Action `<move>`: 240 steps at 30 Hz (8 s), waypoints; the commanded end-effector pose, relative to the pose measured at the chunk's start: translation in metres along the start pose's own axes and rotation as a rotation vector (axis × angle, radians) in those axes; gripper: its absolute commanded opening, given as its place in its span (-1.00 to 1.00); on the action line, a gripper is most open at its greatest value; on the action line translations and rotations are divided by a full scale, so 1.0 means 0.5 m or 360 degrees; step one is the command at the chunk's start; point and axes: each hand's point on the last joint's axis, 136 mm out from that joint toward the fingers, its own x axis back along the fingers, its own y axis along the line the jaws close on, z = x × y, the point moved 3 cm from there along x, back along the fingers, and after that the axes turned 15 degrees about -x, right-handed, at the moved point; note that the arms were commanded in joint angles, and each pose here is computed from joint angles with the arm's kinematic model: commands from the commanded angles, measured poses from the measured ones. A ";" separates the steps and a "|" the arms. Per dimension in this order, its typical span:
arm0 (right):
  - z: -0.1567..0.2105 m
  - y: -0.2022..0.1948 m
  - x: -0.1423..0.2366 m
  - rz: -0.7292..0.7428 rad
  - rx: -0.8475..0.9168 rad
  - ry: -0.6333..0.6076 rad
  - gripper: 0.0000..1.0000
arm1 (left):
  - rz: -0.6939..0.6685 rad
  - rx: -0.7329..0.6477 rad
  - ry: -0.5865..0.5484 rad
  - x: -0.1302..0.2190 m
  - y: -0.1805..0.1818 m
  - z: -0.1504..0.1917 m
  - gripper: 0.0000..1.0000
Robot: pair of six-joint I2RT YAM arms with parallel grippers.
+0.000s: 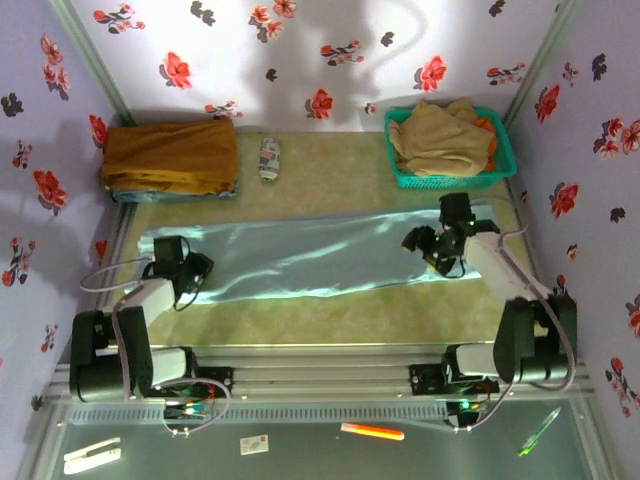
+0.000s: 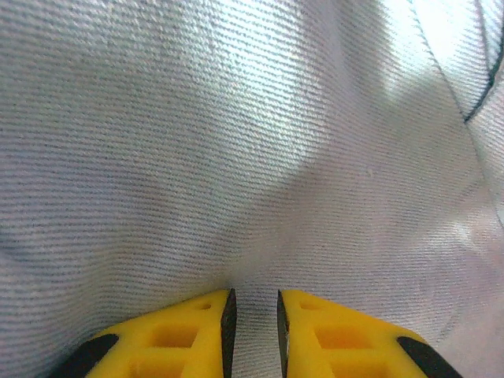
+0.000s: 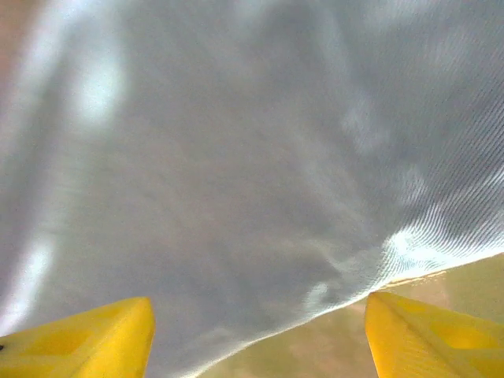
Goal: Fold and stack the trousers
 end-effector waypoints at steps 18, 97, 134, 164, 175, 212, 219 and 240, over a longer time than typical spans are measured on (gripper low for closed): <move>-0.005 -0.046 -0.140 0.0031 -0.0335 0.0261 -1.00 | -0.0176 0.0216 -0.0047 -0.065 0.055 -0.129 -0.60; -0.156 -0.119 -0.113 0.0414 -0.0223 -0.0026 -0.83 | 0.0186 -0.0691 0.0333 -0.055 -0.191 0.110 -0.49; -0.194 -0.171 -0.154 0.0520 -0.0243 0.0228 0.16 | 0.0444 -0.0632 0.0295 0.058 -0.232 0.073 0.40; -0.293 -0.078 0.165 0.0129 -0.0364 -0.0427 -1.00 | 0.0542 -0.0594 0.0253 0.129 -0.243 0.067 0.40; -0.063 0.207 0.076 -0.0060 0.0279 -0.0105 -1.00 | 0.0388 -0.0571 0.0242 0.082 -0.220 0.056 0.43; 0.447 0.499 -0.127 -0.0064 0.1020 0.0374 0.35 | 0.0202 -0.0488 0.0262 0.045 -0.173 0.013 0.52; 0.282 0.377 -0.062 0.0023 0.0856 0.0127 0.32 | 0.0184 -0.0660 0.0201 0.071 -0.238 0.001 0.50; 0.105 0.034 -0.133 0.0296 0.0433 0.0130 0.33 | -0.0099 -0.2131 0.0407 -0.109 -0.575 0.175 0.44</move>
